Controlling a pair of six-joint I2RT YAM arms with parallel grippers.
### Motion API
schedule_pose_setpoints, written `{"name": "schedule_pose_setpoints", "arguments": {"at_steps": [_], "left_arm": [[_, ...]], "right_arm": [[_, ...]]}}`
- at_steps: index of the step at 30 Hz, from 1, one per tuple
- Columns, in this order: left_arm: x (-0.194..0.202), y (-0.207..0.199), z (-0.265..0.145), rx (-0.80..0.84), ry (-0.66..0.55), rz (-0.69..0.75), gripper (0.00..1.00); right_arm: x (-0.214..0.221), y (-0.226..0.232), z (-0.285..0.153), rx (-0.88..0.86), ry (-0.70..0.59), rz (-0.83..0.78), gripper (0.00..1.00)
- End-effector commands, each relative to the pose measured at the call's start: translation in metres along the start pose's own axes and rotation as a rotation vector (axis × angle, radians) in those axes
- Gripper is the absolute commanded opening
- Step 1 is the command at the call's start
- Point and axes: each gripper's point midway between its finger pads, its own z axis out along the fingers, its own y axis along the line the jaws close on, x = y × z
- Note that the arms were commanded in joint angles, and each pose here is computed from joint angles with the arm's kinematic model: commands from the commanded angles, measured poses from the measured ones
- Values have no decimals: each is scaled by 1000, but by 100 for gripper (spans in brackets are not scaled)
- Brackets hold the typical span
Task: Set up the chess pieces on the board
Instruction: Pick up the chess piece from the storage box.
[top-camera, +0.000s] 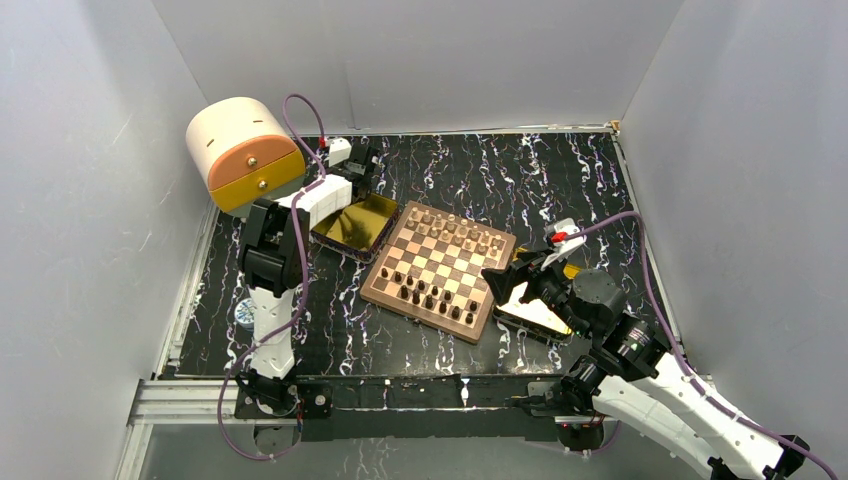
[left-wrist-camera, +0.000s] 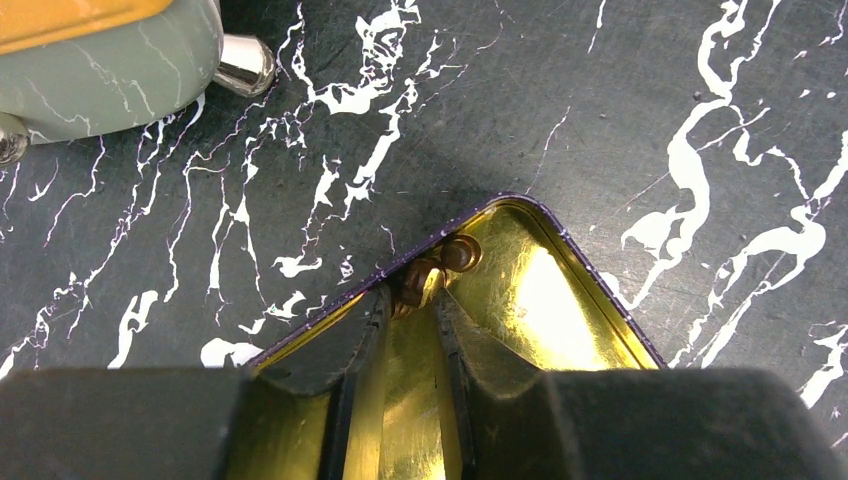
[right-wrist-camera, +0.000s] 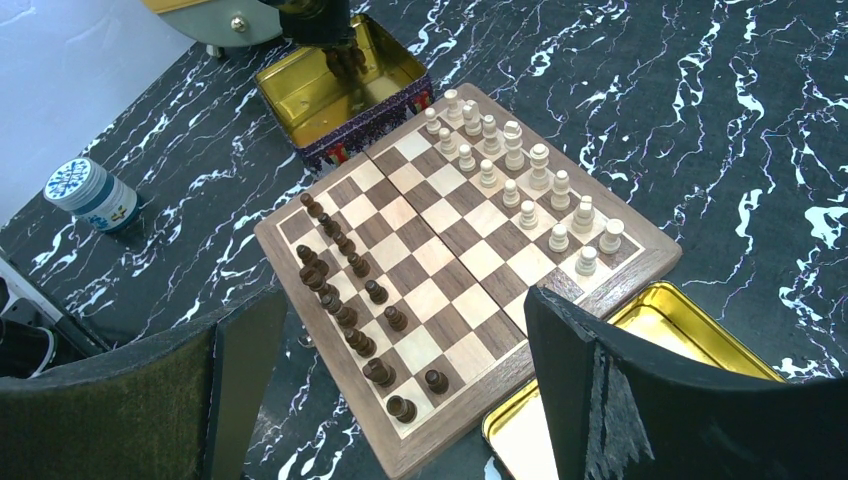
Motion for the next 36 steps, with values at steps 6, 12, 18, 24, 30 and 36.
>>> {"name": "schedule_pose_setpoints", "arguments": {"at_steps": [6, 12, 18, 24, 30, 36], "left_arm": [[-8, 0, 3, -33, -43, -23, 20], [-8, -6, 5, -13, -40, -16, 18], [-9, -10, 4, 10, -37, 2, 11], [-13, -10, -3, 27, -42, 14, 6], [-21, -12, -20, 81, -48, 25, 2], [-19, -9, -37, 142, -35, 39, 1]], "right_arm": [[-19, 5, 1, -18, -73, -5, 99], [-19, 5, 2, -20, -74, -3, 99], [-17, 6, 4, -20, -71, -5, 99], [-17, 7, 5, -28, -70, 0, 99], [-18, 8, 4, -33, -74, 5, 99], [-14, 11, 5, -47, -65, 20, 99]]}}
